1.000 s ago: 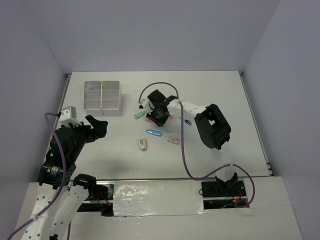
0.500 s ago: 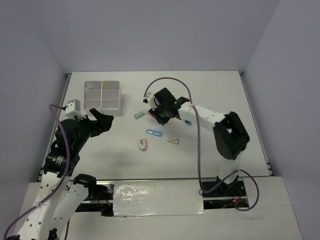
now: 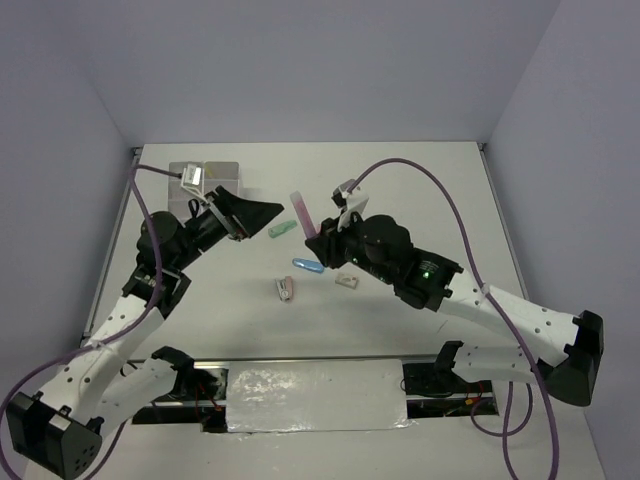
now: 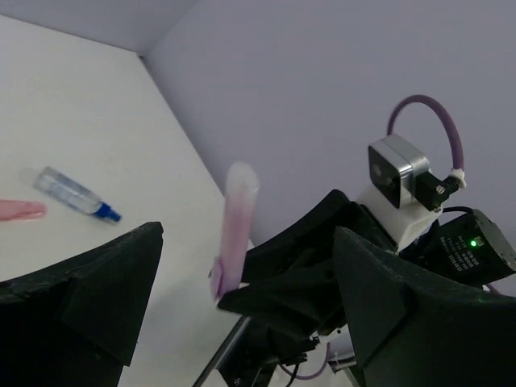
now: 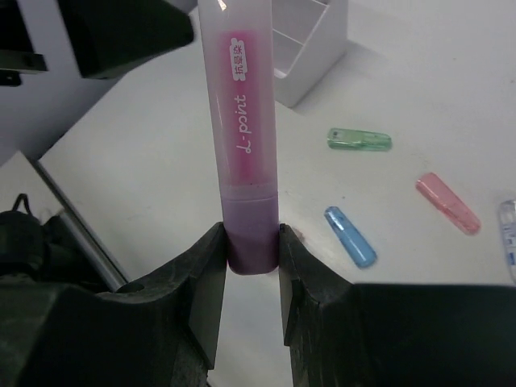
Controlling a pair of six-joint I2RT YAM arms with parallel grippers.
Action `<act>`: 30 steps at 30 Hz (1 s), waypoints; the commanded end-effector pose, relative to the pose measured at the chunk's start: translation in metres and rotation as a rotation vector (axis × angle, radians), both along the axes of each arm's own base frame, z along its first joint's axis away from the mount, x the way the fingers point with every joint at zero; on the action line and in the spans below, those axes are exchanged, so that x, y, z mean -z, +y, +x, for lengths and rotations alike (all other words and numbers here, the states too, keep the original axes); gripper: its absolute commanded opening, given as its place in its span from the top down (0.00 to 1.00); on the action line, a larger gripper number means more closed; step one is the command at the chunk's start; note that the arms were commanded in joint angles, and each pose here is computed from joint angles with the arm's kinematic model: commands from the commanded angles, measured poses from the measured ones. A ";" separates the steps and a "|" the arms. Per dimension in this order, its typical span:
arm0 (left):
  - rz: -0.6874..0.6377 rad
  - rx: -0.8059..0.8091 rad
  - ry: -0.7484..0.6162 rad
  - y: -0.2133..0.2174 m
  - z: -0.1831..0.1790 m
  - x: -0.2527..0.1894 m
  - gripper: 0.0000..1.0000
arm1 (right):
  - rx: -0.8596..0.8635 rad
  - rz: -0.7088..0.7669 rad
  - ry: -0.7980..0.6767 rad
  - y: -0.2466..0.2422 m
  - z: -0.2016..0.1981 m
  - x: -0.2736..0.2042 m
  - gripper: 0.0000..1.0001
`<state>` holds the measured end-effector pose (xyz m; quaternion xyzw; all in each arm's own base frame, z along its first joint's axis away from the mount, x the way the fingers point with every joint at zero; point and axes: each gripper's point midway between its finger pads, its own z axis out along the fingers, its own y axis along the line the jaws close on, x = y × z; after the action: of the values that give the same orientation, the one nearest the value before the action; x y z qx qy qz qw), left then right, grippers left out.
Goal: Sort the stationery into containers
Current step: Pick up the stationery from the center of the board, then place the stationery in the storage box.
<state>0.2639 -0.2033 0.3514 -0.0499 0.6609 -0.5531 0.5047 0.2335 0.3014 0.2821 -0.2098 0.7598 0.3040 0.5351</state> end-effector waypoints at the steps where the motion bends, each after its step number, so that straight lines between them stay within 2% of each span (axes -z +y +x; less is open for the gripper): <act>1: -0.083 0.114 -0.186 -0.024 -0.021 -0.060 0.02 | 0.109 0.101 -0.006 0.001 -0.002 -0.035 1.00; 3: -0.061 0.126 -0.197 -0.034 -0.025 -0.062 0.02 | 0.117 0.066 0.003 0.004 -0.009 -0.031 1.00; 4: -0.026 0.088 -0.133 -0.035 -0.016 -0.048 0.04 | 0.124 0.063 -0.004 0.004 -0.011 -0.034 1.00; 8: 0.076 -0.017 -0.106 -0.036 -0.010 -0.044 0.07 | 0.158 0.030 -0.029 0.005 -0.019 -0.035 1.00; 9: 0.079 -0.024 -0.101 -0.036 -0.009 -0.044 0.10 | 0.146 0.030 -0.035 0.009 -0.023 -0.037 1.00; 10: 0.084 -0.023 -0.101 -0.036 -0.008 -0.045 0.17 | 0.149 0.018 -0.036 0.009 -0.024 -0.036 1.00; 13: 0.120 -0.013 -0.062 -0.041 -0.002 -0.036 0.27 | 0.170 -0.015 -0.052 0.012 -0.025 -0.038 1.00; 15: 0.138 -0.016 -0.037 -0.043 0.001 -0.028 0.27 | 0.177 -0.028 -0.065 0.014 -0.025 -0.040 1.00; 16: 0.143 -0.016 -0.037 -0.043 0.002 -0.027 0.31 | 0.173 -0.030 -0.071 0.016 -0.027 -0.042 1.00; 20: 0.167 -0.015 -0.024 -0.044 0.004 -0.021 0.54 | 0.170 -0.045 -0.076 0.018 -0.026 -0.040 1.00; 22: 0.183 -0.008 -0.031 -0.045 0.004 -0.021 0.76 | 0.163 -0.049 -0.083 0.019 -0.026 -0.040 1.00; 23: 0.212 -0.006 -0.034 -0.045 0.006 -0.020 1.00 | 0.157 -0.049 -0.090 0.021 -0.026 -0.039 1.00; 24: 0.234 -0.016 -0.040 -0.044 0.007 -0.021 1.00 | 0.149 -0.043 -0.094 0.022 -0.027 -0.040 1.00; 25: 0.264 -0.037 -0.044 -0.041 0.011 -0.021 1.00 | 0.142 -0.027 -0.101 0.020 -0.027 -0.042 0.92; 26: 0.310 -0.103 -0.029 -0.032 0.022 -0.016 1.00 | 0.130 -0.041 -0.099 0.017 -0.026 -0.030 0.69; 27: 0.382 -0.135 -0.045 -0.025 0.025 -0.018 1.00 | 0.112 -0.014 -0.101 0.018 -0.026 -0.031 0.01; 28: 0.439 -0.190 -0.035 -0.017 0.037 -0.012 1.00 | 0.095 0.014 -0.085 0.011 -0.024 -0.032 0.00; 29: 0.510 -0.328 -0.054 0.005 0.053 -0.022 1.00 | 0.116 0.002 -0.057 0.002 -0.023 -0.016 0.00; 30: 0.584 -0.400 -0.006 0.023 0.062 -0.012 1.00 | 0.146 0.024 -0.062 -0.011 -0.021 -0.020 0.00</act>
<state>0.2951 -0.2323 0.3595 -0.0042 0.7493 -0.3865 0.5377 0.2101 0.3110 0.2867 -0.1910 0.7681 0.2364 0.5636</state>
